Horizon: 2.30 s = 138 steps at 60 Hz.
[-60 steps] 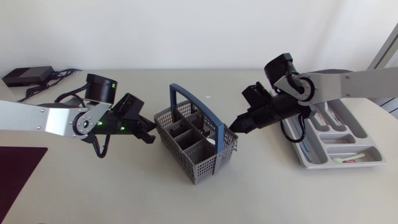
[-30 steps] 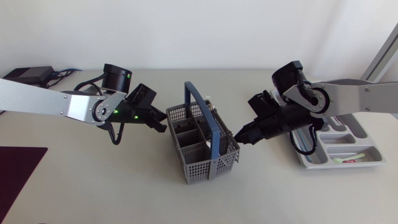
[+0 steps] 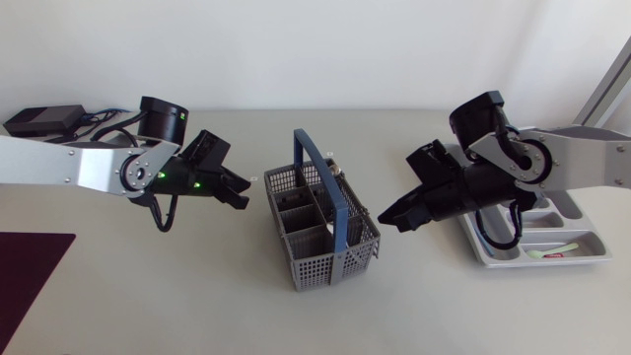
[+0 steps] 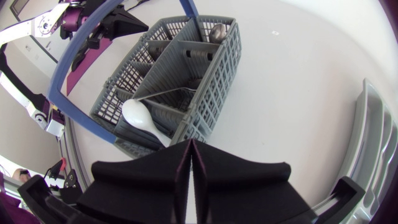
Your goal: Sort the cutlery from the basket into the organizer compartments.
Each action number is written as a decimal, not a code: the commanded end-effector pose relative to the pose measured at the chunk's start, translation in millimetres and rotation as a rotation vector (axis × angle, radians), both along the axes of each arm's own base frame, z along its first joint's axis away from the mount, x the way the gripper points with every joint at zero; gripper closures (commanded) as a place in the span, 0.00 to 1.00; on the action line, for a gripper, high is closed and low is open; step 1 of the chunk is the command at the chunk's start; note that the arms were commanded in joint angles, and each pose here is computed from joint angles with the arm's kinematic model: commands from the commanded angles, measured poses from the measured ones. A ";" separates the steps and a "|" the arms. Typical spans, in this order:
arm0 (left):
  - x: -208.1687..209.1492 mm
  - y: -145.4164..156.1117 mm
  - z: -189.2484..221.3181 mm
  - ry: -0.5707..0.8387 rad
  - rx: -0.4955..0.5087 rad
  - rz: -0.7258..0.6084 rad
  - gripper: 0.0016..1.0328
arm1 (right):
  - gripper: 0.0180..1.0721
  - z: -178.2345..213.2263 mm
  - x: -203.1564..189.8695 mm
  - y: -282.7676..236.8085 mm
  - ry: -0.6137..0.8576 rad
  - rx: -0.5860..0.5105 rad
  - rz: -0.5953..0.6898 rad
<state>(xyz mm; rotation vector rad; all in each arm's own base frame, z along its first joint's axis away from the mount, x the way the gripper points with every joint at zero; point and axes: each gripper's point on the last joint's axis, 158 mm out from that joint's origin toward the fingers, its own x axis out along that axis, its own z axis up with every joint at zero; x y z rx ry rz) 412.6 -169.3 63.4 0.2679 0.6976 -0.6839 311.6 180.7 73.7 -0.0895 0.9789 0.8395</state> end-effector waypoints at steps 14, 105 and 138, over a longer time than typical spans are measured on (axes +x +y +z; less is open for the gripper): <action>-15.4 -28.3 -12.5 0.046 -0.003 -0.058 0.97 | 0.95 -14.7 -23.5 -2.9 0.030 -0.030 0.025; -66.0 -29.1 35.2 0.011 0.007 -0.122 0.97 | 0.80 24.0 -37.4 63.2 -0.236 -0.158 0.202; -87.0 -27.7 33.2 0.007 0.020 -0.156 0.97 | 0.69 -10.8 -31.0 75.1 -0.212 -0.234 0.298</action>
